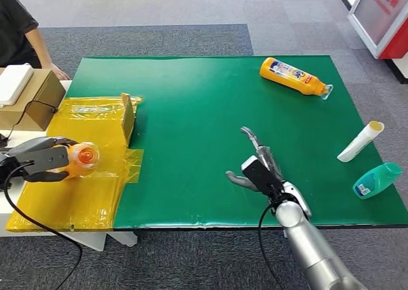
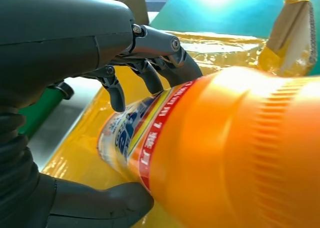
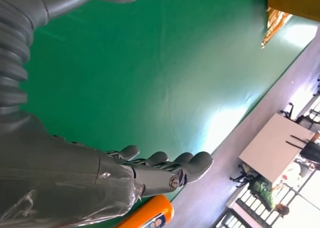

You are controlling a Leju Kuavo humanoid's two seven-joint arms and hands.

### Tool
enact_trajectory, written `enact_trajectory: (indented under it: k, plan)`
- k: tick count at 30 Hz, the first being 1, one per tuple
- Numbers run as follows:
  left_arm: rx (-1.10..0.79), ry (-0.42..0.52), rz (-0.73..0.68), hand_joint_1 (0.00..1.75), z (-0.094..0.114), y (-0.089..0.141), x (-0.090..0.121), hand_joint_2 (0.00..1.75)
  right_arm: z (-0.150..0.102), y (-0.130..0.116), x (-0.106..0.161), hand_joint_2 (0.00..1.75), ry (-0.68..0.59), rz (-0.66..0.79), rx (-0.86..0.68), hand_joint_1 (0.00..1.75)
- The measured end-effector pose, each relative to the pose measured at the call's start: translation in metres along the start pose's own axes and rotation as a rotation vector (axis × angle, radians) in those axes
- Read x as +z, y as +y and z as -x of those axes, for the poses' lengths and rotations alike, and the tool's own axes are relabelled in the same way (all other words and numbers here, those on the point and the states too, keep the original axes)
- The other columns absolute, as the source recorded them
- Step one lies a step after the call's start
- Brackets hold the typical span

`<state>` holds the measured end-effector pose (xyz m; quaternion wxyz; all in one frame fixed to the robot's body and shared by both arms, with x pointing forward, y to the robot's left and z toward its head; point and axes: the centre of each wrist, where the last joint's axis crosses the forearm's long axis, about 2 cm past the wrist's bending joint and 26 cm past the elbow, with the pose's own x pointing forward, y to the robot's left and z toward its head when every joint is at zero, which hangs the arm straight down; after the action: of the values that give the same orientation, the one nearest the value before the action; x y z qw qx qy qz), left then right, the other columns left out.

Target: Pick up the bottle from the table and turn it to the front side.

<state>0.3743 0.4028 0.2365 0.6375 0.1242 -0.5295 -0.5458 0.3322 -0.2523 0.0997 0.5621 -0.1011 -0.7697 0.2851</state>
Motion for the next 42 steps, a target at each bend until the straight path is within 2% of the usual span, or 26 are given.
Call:
enact_trajectory:
  k: [7, 20, 23, 24, 25, 28, 29, 30, 37, 42]
  plan:
    - [0.017, -0.017, -0.001, 1.75, -0.006, -0.004, -0.018, 1.75, -0.004, 0.000, -0.007, 1.75, -0.014, 0.004, -0.008, 0.00]
    - [0.035, -0.019, 0.000, 1.75, -0.008, -0.005, -0.026, 1.75, -0.003, 0.001, -0.008, 1.75, -0.010, 0.003, -0.009, 0.00]
    - [0.036, -0.021, 0.000, 1.69, -0.009, -0.005, -0.027, 1.75, -0.003, 0.001, -0.008, 1.75, -0.010, 0.003, -0.009, 0.00]
    - [0.033, -0.022, -0.001, 1.64, -0.009, -0.005, -0.027, 1.75, -0.003, 0.001, -0.008, 1.75, -0.011, 0.003, -0.009, 0.00]
    - [0.028, -0.025, -0.001, 1.44, -0.010, -0.005, -0.028, 1.75, -0.003, 0.001, -0.008, 1.75, -0.011, 0.003, -0.009, 0.00]
    - [0.004, -0.028, -0.005, 0.31, -0.015, -0.005, -0.036, 1.75, -0.004, 0.001, -0.008, 1.75, -0.011, 0.003, -0.011, 0.00]
    - [-0.003, -0.028, -0.007, 0.09, -0.018, -0.006, -0.040, 1.75, -0.004, 0.001, -0.009, 1.75, -0.012, 0.002, -0.013, 0.00]
    - [-0.009, -0.027, -0.008, 0.00, -0.021, -0.007, -0.045, 1.75, -0.005, 0.002, -0.009, 1.75, -0.013, 0.001, -0.014, 0.00]
    - [-0.009, -0.015, 0.012, 0.00, -0.037, -0.016, -0.079, 1.75, -0.007, 0.006, -0.014, 1.75, -0.017, -0.013, -0.024, 0.00]
    - [0.055, -0.029, -0.055, 0.00, -0.032, -0.032, -0.089, 1.75, -0.007, 0.007, -0.015, 1.75, -0.015, -0.013, -0.030, 0.00]
